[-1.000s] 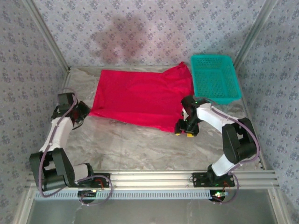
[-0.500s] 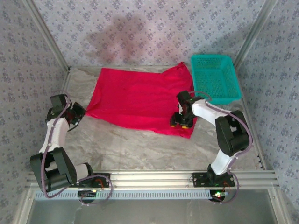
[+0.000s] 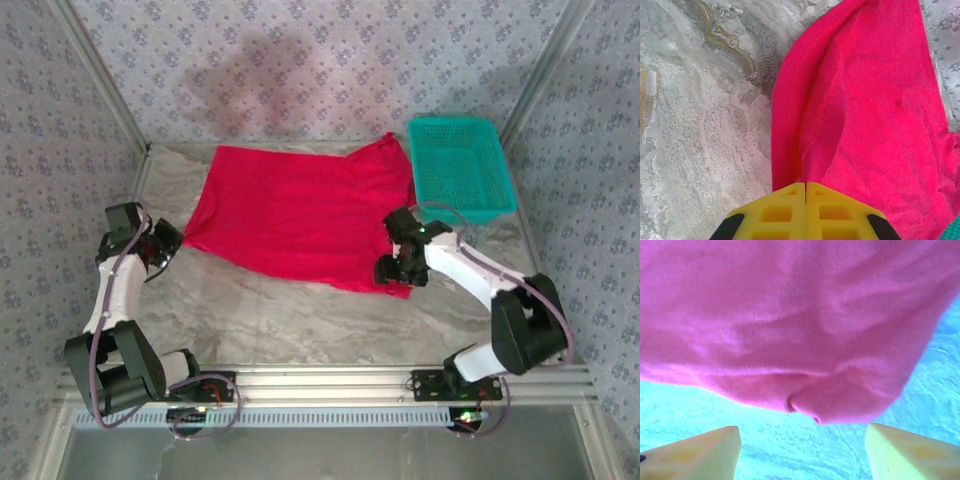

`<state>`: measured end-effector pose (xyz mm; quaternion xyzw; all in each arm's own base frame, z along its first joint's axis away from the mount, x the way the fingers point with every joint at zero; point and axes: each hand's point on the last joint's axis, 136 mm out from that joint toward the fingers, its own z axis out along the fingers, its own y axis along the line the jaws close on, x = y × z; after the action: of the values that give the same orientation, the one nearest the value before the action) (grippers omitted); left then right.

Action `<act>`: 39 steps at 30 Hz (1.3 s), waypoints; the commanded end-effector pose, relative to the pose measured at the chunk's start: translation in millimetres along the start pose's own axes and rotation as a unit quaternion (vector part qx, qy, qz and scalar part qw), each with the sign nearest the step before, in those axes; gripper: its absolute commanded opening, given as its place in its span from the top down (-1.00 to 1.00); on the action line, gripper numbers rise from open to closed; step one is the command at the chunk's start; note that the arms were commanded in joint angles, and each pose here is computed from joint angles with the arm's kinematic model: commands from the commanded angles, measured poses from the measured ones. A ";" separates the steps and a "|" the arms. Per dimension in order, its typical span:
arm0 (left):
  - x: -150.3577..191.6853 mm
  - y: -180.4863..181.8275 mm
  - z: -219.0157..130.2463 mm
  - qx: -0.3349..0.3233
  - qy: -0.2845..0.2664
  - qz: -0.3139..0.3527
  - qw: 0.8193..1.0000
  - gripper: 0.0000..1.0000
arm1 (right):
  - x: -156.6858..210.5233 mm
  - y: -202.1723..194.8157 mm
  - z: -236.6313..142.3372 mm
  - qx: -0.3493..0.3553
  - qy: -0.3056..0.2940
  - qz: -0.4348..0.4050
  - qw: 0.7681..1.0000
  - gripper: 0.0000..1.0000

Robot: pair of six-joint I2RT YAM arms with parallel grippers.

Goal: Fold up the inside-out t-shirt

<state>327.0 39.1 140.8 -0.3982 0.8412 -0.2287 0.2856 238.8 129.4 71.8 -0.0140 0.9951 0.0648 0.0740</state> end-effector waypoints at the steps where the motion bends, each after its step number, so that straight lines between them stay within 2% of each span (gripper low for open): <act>1: 2.5 -1.0 -2.1 0.011 0.002 -0.003 1.000 1.00 | 26.0 -13.8 15.8 0.024 0.038 0.008 0.999 -0.39; 6: 5.4 0.6 -4.0 0.010 0.003 -0.003 1.000 1.00 | 7.3 -0.4 40.0 0.008 0.030 0.016 0.999 -0.38; 9: 6.3 2.0 -7.0 0.004 0.002 -0.001 1.000 1.00 | -9.8 3.1 48.5 0.013 0.014 0.016 1.000 -0.26; 11: 6.3 1.6 -9.4 0.002 0.002 0.002 1.000 1.00 | -14.1 1.7 48.1 0.022 0.013 0.015 1.000 0.01; 15: 3.5 -2.7 -23.9 -0.004 -0.009 0.009 1.000 1.00 | -3.0 -1.6 28.9 0.036 0.023 -0.004 0.999 0.79; 17: 1.8 -8.4 -37.5 0.000 -0.021 0.014 1.000 1.00 | 11.2 -3.2 6.9 0.041 0.038 -0.019 0.998 1.00; 22: -3.8 -30.2 -74.5 0.028 -0.059 0.031 0.997 1.00 | 29.6 2.5 -70.6 0.017 0.032 -0.054 0.998 1.00; 24: -3.3 -38.4 -82.1 0.043 -0.062 0.036 0.996 1.00 | 19.1 2.0 -92.4 0.006 0.006 -0.055 0.998 1.00; 26: -2.1 -43.8 -82.4 0.054 -0.060 0.039 0.996 1.00 | -12.2 10.7 -111.9 -0.031 -0.038 -0.042 0.998 1.00; 30: 1.9 -48.4 -62.3 0.054 -0.039 0.049 0.997 1.00 | -79.8 27.0 -107.1 -0.080 -0.068 -0.012 0.994 1.00; 33: 1.5 -49.7 -40.2 0.043 -0.020 0.055 0.997 1.00 | -131.1 45.3 -83.3 -0.114 -0.052 -0.008 0.992 0.82; 35: 0.3 -47.3 -25.3 0.030 -0.008 0.056 0.998 1.00 | -162.5 47.3 -64.2 -0.105 -0.035 -0.012 0.994 0.77; 37: -1.3 -43.6 -13.9 0.019 -0.002 0.054 0.998 1.00 | -187.6 43.8 -53.8 -0.093 -0.034 -0.009 0.995 0.59; 38: -1.4 -40.9 -8.6 0.014 0.001 0.052 0.999 1.00 | -195.6 38.0 -51.0 -0.081 -0.039 -0.003 0.996 0.38; 39: -1.1 -39.4 -5.4 0.011 0.005 0.052 0.999 1.00 | -197.9 32.3 -49.4 -0.070 -0.039 0.003 0.997 0.29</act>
<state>331.6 13.6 159.4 -0.3624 0.8612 -0.2305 0.2719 420.9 169.2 141.1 -0.0159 0.9832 0.1450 0.1095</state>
